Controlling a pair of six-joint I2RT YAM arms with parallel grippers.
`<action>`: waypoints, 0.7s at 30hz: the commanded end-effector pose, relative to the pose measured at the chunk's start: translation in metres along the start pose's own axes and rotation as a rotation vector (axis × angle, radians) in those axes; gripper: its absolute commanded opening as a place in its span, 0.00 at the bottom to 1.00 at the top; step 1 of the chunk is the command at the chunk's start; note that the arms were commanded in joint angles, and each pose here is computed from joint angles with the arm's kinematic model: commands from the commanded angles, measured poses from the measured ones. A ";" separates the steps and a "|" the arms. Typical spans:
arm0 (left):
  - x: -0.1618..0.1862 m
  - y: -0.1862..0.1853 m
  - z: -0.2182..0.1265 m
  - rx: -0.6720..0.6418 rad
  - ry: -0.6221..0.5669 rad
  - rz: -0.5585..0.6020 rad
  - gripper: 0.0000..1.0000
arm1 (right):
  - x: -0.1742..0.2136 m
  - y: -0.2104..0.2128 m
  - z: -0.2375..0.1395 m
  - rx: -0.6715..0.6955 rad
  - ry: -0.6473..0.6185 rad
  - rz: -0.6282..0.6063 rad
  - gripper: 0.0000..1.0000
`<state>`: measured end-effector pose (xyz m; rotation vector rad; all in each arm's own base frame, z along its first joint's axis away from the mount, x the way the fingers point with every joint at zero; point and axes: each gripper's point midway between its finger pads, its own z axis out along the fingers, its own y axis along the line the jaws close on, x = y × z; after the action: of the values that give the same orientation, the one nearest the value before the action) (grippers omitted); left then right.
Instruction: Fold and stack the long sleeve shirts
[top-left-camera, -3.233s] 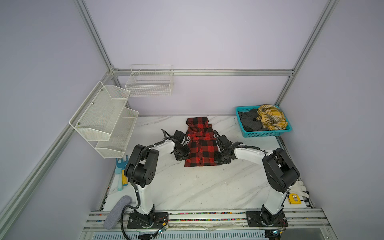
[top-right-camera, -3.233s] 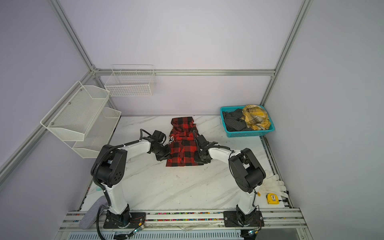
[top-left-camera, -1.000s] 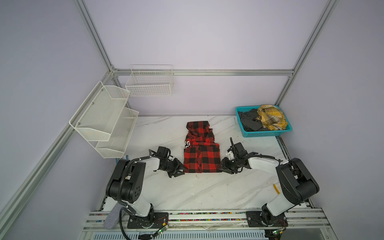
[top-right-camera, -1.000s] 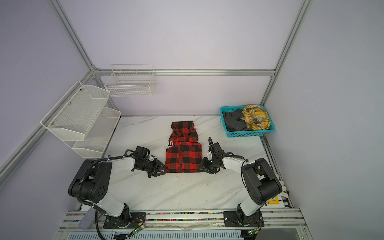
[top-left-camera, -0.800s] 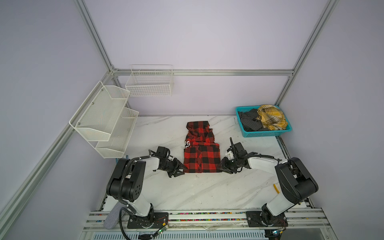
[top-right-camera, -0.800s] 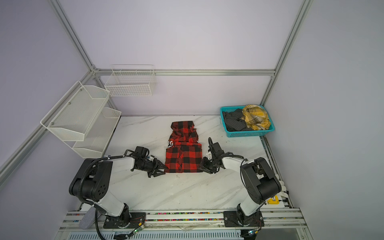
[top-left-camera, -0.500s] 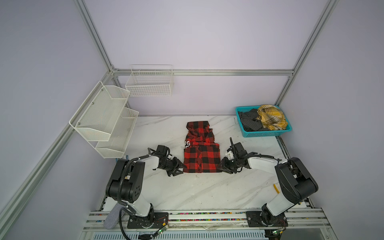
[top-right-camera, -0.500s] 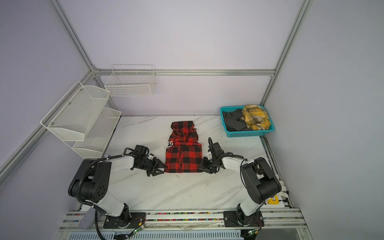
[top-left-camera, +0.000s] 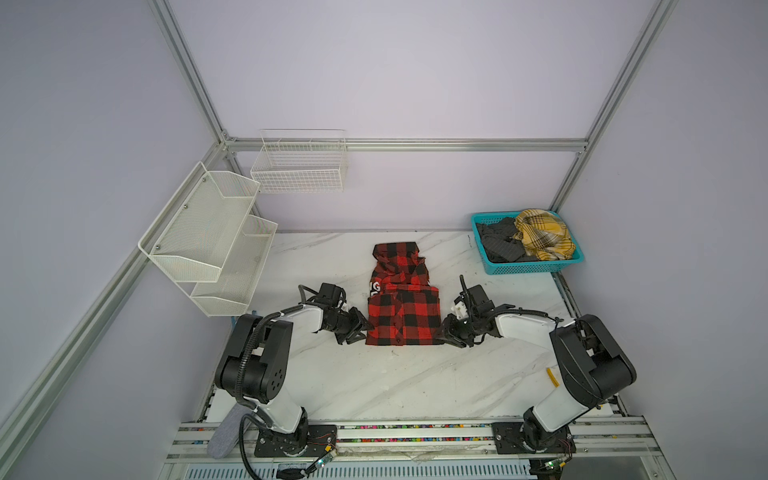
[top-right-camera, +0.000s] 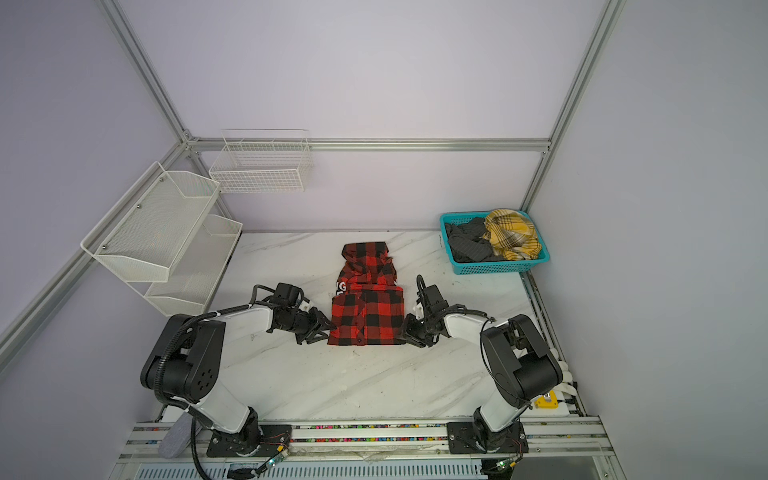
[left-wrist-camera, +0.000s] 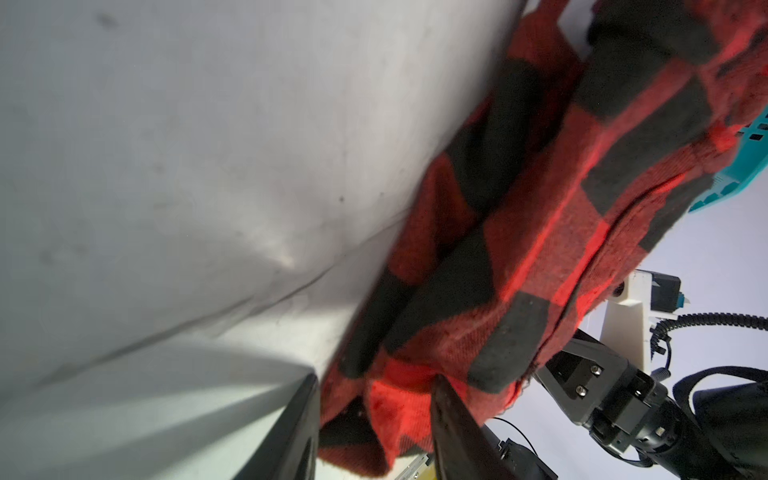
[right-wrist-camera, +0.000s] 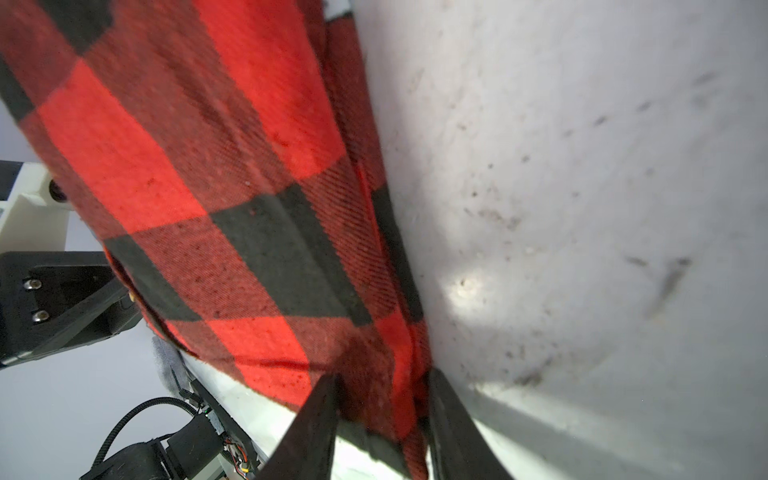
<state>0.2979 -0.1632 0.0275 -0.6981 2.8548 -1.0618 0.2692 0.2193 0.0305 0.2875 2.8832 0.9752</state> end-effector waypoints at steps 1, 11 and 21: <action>0.016 0.082 0.015 -0.289 0.001 -0.104 0.43 | 0.010 -0.027 0.005 0.098 0.025 0.054 0.39; 0.038 0.090 0.002 -0.318 0.036 -0.130 0.43 | 0.005 -0.022 0.005 0.095 0.023 0.050 0.39; 0.045 0.081 0.018 -0.246 0.110 -0.190 0.45 | 0.002 -0.019 0.005 0.096 0.023 0.045 0.38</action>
<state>0.2863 -0.1636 0.0258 -0.7175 2.8573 -1.0889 0.2712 0.2200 0.0305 0.2944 2.8972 0.9661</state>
